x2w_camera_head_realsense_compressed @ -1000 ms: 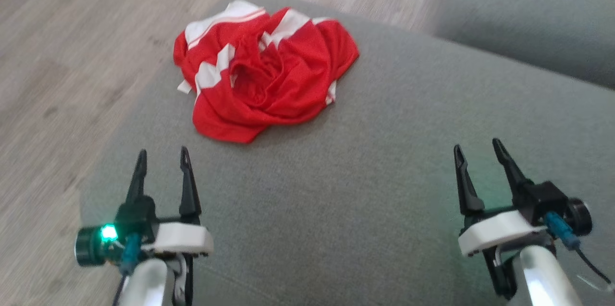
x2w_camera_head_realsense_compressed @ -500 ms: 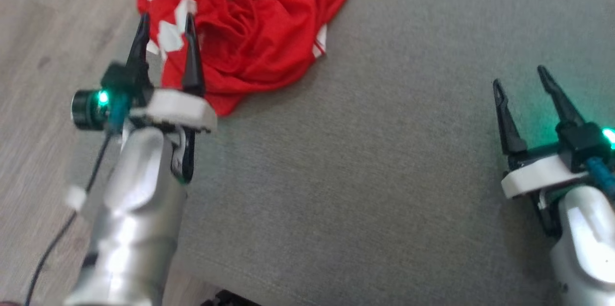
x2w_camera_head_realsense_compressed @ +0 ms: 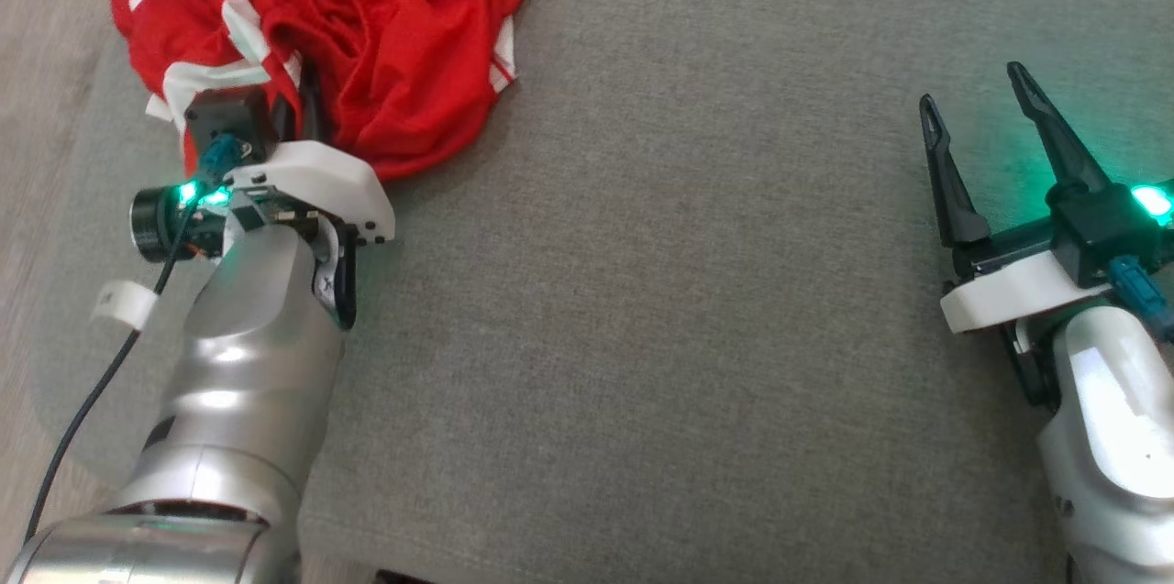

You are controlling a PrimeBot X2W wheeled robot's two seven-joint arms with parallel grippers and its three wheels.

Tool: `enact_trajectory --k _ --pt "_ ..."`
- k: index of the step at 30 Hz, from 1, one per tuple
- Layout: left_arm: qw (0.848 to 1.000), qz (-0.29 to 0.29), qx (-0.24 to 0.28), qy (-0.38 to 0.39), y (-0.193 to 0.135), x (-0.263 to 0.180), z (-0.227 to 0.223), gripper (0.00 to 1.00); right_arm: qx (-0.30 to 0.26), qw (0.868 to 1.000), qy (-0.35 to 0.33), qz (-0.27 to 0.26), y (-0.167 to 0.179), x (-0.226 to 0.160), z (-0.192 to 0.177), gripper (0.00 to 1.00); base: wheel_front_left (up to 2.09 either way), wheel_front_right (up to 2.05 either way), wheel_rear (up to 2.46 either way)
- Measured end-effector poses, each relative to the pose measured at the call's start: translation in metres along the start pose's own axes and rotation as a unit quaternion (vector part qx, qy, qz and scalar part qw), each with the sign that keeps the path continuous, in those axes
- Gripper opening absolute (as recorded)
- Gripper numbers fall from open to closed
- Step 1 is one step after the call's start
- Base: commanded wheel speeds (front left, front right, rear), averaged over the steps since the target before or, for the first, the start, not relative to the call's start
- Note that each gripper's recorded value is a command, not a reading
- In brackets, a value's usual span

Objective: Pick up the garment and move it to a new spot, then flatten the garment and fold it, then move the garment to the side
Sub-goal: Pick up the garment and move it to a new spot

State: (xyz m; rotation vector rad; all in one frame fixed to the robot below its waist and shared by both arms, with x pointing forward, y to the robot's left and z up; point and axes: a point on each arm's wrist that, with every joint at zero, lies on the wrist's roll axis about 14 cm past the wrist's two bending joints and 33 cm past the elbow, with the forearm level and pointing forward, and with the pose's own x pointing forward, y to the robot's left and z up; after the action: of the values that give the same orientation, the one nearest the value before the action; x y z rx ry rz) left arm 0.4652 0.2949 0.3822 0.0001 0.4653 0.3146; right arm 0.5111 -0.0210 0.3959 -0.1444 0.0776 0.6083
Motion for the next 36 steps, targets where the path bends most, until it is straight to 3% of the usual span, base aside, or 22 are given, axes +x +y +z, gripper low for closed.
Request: enact_trajectory --k 7,11,15,25,29,30,33,36 --pt "0.996 -0.014 0.023 -0.081 -0.004 -0.002 0.054 0.00 0.000 1.000 -0.014 -0.021 -0.007 -0.010 0.019 1.00 0.00 0.00 0.00" --pt "0.985 -0.036 0.048 -0.162 -0.015 -0.013 0.110 0.00 0.009 0.999 -0.025 -0.033 -0.004 -0.022 0.034 1.00 0.00 0.00 0.00" --pt "0.967 -0.092 0.074 -0.224 -0.048 -0.029 0.155 0.00 0.014 0.998 -0.037 -0.052 -0.005 -0.039 0.051 1.00 0.00 0.00 0.00" --pt "0.889 -0.244 0.125 -0.366 -0.176 -0.087 0.282 0.00 0.032 0.984 -0.064 -0.160 -0.049 -0.106 0.078 1.00 0.00 0.00 0.00" --pt "0.860 -0.307 0.119 -0.389 -0.230 -0.117 0.300 0.00 0.028 0.975 -0.066 -0.210 -0.069 -0.145 0.081 1.00 0.00 0.00 0.00" --pt "0.860 -0.307 0.119 -0.389 -0.230 -0.117 0.300 0.00 0.028 0.975 -0.066 -0.210 -0.069 -0.145 0.081 1.00 0.00 0.00 0.00" --pt "0.829 -0.375 0.098 -0.403 -0.284 -0.151 0.308 0.00 0.023 0.963 -0.069 -0.261 -0.088 -0.184 0.085 1.00 0.00 0.00 0.00" --pt "0.808 -0.429 0.063 -0.399 -0.320 -0.176 0.306 0.00 0.023 0.953 -0.075 -0.294 -0.098 -0.210 0.090 1.00 0.00 0.00 0.00"
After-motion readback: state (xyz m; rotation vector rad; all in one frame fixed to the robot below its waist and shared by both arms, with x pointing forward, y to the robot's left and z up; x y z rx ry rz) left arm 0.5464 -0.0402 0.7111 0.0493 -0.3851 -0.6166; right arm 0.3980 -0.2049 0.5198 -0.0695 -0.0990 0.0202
